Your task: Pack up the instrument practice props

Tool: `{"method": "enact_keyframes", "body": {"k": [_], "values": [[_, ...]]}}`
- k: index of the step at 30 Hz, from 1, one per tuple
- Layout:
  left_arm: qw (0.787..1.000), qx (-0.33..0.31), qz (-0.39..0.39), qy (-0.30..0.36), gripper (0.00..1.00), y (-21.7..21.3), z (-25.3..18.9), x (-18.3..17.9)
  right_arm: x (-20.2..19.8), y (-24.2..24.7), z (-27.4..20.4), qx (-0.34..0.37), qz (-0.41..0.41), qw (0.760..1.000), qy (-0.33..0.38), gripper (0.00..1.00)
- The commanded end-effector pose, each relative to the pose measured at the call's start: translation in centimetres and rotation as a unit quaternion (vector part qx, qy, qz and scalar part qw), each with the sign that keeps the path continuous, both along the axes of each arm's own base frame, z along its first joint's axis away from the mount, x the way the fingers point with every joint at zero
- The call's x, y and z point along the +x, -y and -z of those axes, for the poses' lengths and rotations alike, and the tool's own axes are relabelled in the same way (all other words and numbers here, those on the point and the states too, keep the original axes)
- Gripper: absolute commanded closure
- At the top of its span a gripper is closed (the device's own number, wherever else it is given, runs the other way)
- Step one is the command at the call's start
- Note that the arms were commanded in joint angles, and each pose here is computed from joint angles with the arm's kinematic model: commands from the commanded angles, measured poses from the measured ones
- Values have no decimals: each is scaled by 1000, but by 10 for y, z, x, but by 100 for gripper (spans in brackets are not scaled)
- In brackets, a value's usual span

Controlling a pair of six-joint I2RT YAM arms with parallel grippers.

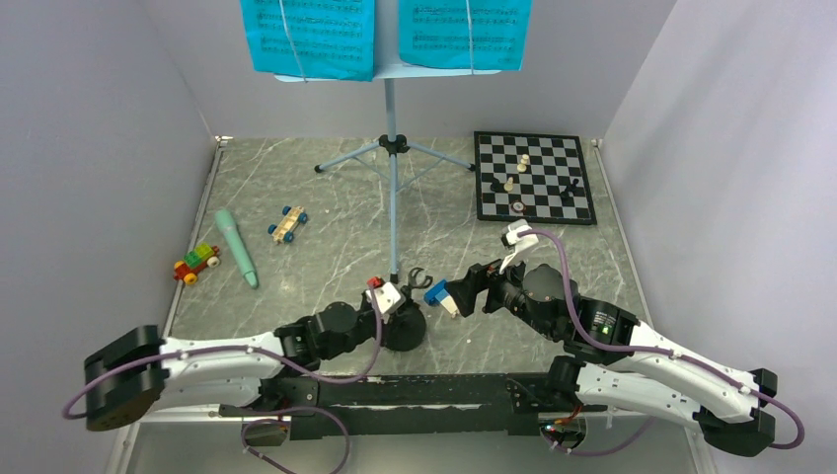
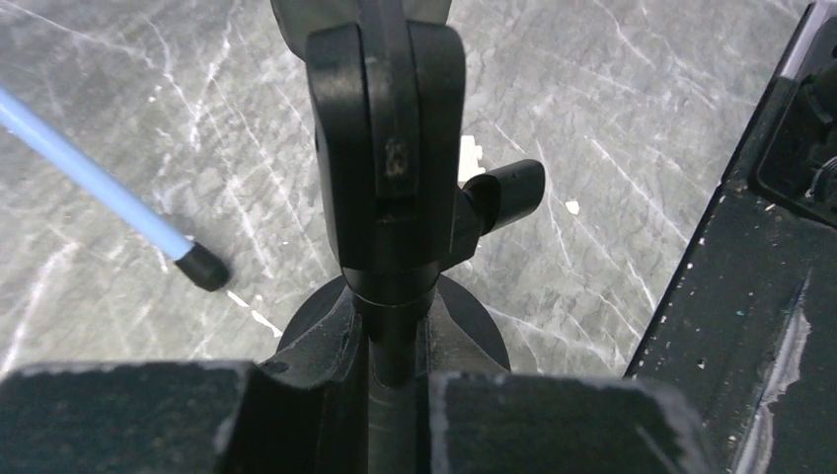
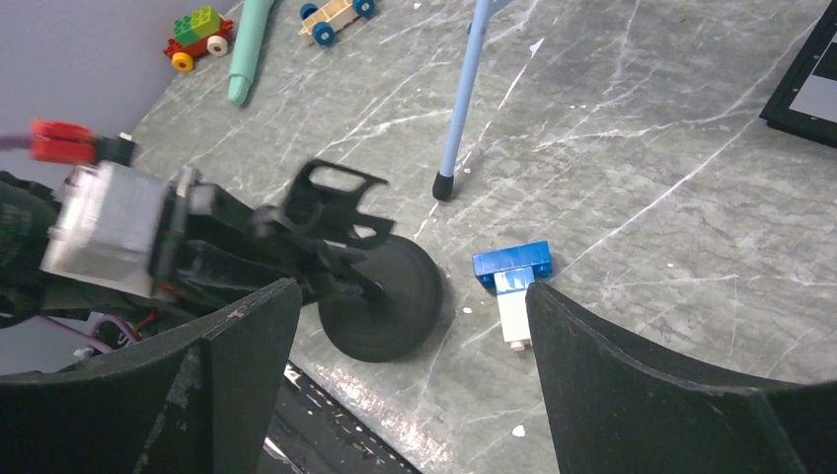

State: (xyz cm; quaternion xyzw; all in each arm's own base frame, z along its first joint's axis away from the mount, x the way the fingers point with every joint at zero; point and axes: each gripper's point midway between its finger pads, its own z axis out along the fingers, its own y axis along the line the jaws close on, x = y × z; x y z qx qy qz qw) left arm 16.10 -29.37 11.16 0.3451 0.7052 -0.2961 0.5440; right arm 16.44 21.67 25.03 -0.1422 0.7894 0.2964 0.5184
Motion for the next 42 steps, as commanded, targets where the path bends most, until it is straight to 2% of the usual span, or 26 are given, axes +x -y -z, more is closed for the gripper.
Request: {"method": "enact_keyframes", "body": {"k": [1, 7, 11, 18, 20, 24, 32, 38, 42], "values": [[994, -83, -51, 50, 100, -11, -92, 13, 2, 0, -21, 19, 3, 1000, 18, 11], [979, -59, -181, 69, 100, -76, -127, 40, 1, -4, -19, 25, -4, 1000, 17, 11], [963, -41, -265, 37, 100, -127, -126, 72, 0, -6, -16, 28, -9, 999, 16, 11], [885, -84, -458, 4, 100, -222, -142, 126, -2, -11, -12, 29, -20, 999, 15, 11], [854, -87, -513, 0, 100, -252, -143, 142, -2, -12, -11, 26, -24, 999, 17, 11], [809, -100, -579, -8, 100, -296, -136, 167, -4, -14, -10, 28, -33, 999, 20, 11], [782, -120, -612, 11, 100, -346, -142, 212, -5, -19, -9, 26, -50, 998, 32, 11], [795, -113, -595, 37, 100, -358, -162, 263, -2, -22, -12, 19, -52, 998, 40, 11], [792, -84, -604, 32, 100, -369, -149, 294, 0, -26, -13, 17, -54, 997, 45, 11]]}}
